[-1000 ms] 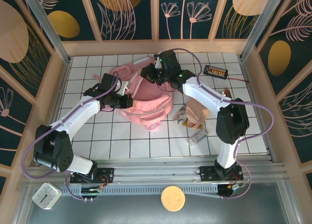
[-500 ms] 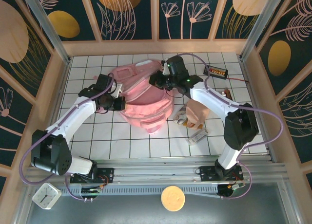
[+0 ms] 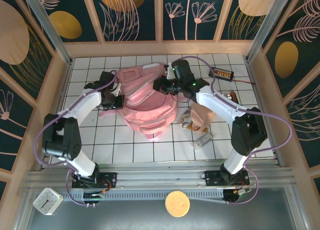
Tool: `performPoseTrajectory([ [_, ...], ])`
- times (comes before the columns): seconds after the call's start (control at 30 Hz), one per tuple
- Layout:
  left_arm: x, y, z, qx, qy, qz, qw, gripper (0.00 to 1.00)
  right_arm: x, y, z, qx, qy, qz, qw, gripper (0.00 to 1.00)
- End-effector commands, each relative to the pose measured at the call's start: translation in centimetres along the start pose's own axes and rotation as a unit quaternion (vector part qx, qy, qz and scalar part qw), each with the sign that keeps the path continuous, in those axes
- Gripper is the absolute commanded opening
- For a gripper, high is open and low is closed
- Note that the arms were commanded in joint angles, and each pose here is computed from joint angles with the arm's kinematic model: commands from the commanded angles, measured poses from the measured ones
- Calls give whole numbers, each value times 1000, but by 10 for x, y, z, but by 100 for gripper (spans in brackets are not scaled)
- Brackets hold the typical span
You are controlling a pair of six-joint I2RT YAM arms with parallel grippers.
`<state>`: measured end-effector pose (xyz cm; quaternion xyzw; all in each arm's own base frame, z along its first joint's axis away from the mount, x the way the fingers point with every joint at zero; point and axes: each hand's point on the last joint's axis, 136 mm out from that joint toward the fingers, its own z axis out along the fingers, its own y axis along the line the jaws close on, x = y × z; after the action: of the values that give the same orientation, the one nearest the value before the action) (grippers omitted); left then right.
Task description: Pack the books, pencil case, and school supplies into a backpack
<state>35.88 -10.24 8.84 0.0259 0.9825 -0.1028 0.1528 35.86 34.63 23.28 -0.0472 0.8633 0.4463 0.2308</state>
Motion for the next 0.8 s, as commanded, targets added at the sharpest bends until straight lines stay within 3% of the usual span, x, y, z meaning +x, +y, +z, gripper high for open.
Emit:
performPoseTrajectory([
  [0.0,-6,85,16,-159,2,-56,986,0,-38,37,-31,-45,-61,-53,996,0],
  [0.23,-45,97,-11,-162,-71,-49,983,0,-43,41,-28,-49,-60,-52,996,0],
  [0.4,-79,87,-68,-163,-155,-10,974,0,-49,47,-35,-52,-56,-61,995,0],
  [0.77,-82,119,-66,-202,-152,-16,968,0,-53,77,-62,-103,-13,-118,988,0],
])
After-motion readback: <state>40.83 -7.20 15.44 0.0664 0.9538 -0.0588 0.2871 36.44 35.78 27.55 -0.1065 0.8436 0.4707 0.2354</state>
